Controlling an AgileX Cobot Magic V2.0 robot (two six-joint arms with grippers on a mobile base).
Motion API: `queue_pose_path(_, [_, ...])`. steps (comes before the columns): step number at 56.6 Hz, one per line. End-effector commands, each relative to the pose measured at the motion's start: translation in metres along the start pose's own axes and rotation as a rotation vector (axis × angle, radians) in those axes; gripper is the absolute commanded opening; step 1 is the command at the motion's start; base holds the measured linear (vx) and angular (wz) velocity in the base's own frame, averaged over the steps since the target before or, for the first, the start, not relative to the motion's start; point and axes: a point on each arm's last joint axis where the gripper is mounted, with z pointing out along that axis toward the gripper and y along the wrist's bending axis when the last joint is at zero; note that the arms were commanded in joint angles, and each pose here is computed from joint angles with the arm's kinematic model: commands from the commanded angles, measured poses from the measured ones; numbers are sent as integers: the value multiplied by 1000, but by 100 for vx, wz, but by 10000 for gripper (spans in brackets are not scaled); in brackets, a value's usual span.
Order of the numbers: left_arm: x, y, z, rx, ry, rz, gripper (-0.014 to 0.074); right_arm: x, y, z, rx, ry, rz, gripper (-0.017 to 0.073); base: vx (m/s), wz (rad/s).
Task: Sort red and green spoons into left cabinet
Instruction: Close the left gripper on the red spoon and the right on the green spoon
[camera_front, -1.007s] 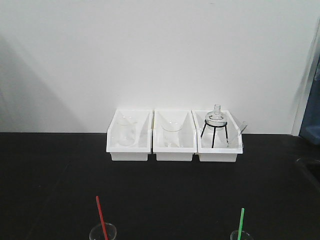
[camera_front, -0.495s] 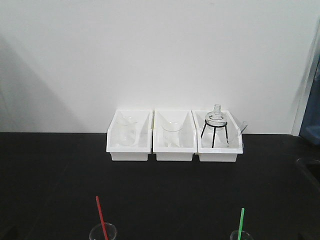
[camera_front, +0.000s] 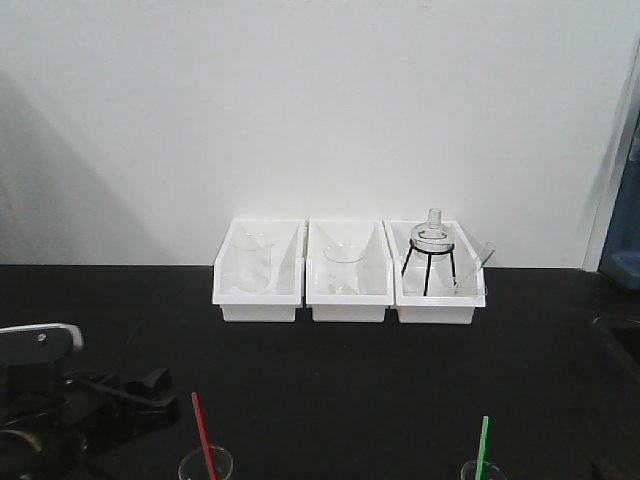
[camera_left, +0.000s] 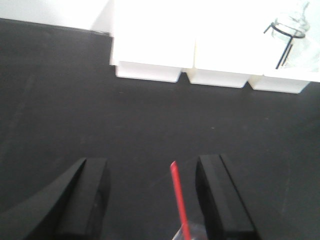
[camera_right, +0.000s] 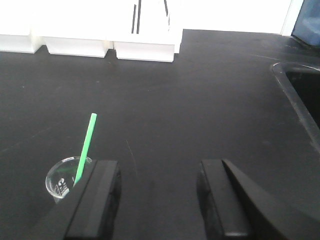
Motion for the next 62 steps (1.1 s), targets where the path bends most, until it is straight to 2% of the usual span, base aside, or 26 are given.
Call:
queue_pose_path(1, [-23,-12,16,42,-128,-14,503,-19,-1,0,-3,-123,-4,426,0,0])
queue_pose_path(20, [-10,-22,70,96,-66,-48,503,-19,-1,0,-3,-121,-4,426,0,0])
queue_pose_path(41, [9,-19,88,97,-25,-59,503,-17,-1,4,-5,-109,-2,426,0,0])
queue_pose_path(54, [10,-19,89,96,-24,-58,477,-16,0,32,-34,-98,116,426,0,0])
queue_pose_path(56, [11,-18,90,95,-22,-58,457,-19,1,38,-47,-96,112,426,0,0])
queue_pose_path(62, [12,-18,91,94,-18,-58,370,-28,6,58,-112,-105,51,426,0,0])
